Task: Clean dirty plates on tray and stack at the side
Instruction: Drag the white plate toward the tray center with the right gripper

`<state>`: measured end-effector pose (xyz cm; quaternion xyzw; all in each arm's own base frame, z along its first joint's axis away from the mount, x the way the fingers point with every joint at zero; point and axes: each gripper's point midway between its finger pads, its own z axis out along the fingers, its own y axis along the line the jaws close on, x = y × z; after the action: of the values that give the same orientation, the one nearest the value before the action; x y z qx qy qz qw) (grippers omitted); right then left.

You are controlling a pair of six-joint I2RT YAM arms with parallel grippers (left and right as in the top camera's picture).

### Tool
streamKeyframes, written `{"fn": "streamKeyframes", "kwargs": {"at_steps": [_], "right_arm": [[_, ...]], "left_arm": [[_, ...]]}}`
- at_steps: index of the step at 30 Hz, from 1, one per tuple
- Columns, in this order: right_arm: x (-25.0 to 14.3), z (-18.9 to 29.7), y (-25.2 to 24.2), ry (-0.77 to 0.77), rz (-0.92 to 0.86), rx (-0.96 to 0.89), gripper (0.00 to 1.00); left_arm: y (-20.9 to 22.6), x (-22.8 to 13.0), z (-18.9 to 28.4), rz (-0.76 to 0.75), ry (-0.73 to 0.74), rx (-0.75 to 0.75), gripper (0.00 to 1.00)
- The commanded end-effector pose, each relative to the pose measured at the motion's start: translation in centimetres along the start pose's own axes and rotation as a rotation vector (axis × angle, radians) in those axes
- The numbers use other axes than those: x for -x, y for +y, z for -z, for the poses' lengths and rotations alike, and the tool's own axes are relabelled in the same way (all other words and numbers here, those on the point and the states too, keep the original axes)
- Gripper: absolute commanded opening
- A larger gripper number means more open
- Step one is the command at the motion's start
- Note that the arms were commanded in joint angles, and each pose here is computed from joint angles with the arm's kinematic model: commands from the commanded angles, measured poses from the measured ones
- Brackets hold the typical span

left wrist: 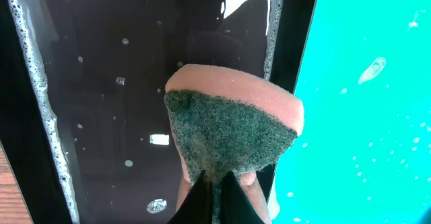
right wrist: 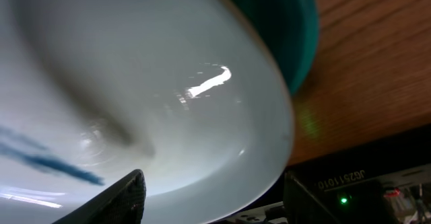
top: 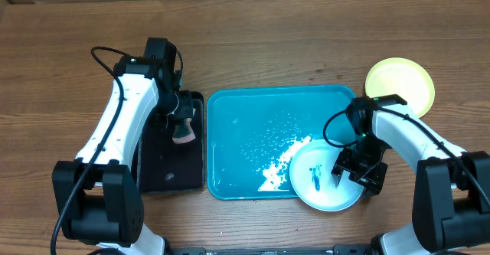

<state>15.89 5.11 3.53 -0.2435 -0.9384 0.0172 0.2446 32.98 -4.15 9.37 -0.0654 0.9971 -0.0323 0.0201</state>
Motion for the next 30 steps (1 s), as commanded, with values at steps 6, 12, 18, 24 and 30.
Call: {"fn": "streamKeyframes", "kwargs": {"at_steps": [6,12,18,24,30], "right_arm": [[0.9,0.2,-1.1,-0.063,-0.080,-0.056,0.67],[2.4,0.2,-0.2,-0.121,-0.094,-0.019,0.54],[4.4,0.4,1.1,-0.202,-0.086,0.032,0.44],[6.0,0.8,1.5,-0.276,-0.046,0.040,0.33],[7.8,1.5,3.1,-0.358,0.043,0.092,0.24]], "left_arm": [[-0.4,0.5,0.3,-0.025,-0.025,-0.028,0.04],[-0.4,0.5,0.3,-0.025,-0.025,-0.028,0.04],[-0.4,0.5,0.2,-0.025,-0.023,-0.028,0.04],[-0.4,0.4,0.2,-0.029,-0.023,-0.027,0.04],[-0.4,0.4,0.2,-0.033,-0.020,-0.026,0.04]]}}
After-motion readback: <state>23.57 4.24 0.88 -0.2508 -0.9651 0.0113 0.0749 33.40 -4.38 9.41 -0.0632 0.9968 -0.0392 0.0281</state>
